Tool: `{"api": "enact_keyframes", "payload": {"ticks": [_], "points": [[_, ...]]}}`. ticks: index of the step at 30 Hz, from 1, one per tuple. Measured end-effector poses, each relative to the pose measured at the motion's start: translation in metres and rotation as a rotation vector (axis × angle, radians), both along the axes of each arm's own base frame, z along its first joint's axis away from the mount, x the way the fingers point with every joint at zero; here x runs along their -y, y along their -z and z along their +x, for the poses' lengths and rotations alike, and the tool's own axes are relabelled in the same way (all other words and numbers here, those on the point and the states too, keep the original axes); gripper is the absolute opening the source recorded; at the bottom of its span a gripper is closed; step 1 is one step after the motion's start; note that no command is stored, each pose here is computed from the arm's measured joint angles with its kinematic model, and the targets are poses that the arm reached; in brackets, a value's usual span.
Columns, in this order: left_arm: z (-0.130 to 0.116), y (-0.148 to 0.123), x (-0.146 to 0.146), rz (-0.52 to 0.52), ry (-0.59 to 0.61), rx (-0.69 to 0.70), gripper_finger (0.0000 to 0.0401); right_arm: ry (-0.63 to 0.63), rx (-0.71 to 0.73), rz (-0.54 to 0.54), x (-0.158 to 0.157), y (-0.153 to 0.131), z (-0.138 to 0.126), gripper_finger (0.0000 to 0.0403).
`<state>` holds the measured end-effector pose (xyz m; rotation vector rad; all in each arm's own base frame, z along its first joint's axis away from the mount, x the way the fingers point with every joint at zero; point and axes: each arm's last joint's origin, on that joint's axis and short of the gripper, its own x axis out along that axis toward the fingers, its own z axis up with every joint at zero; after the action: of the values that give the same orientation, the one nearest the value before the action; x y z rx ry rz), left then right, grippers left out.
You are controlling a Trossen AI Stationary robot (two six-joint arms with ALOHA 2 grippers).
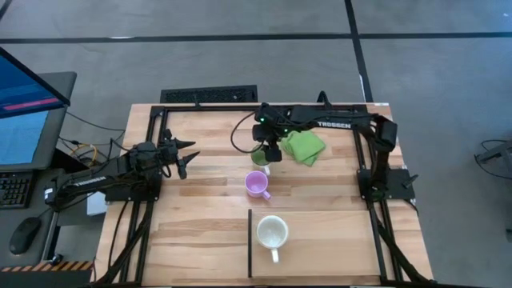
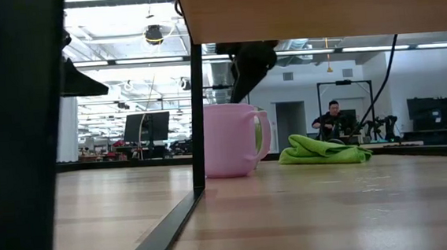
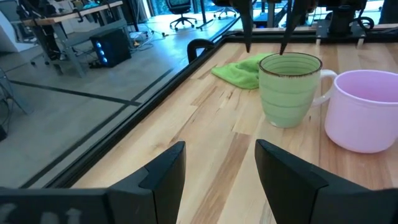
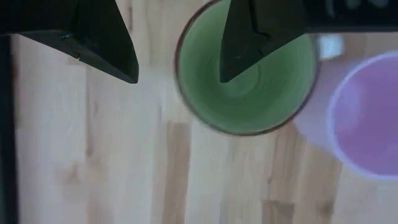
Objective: Stack small to large cups/mugs on shelf
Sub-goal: Put the green mug on the shelf
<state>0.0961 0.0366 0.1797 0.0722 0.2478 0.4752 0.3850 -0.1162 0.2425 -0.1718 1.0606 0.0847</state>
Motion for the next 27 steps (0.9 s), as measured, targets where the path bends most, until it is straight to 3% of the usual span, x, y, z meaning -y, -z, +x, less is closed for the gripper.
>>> {"api": "enact_keyframes", "payload": {"ticks": [10, 27], "points": [[0.000, 0.001, 0.000, -0.003, 0.000, -0.006, 0.0185, 0.006, -0.069, 0.018, 0.002, 0.023, 0.005, 0.0249], [0.000, 0.001, 0.000, -0.002, -0.001, -0.005, 0.0185, 0.009, -0.023, 0.006, 0.004, 0.020, 0.009, 0.0249]]}}
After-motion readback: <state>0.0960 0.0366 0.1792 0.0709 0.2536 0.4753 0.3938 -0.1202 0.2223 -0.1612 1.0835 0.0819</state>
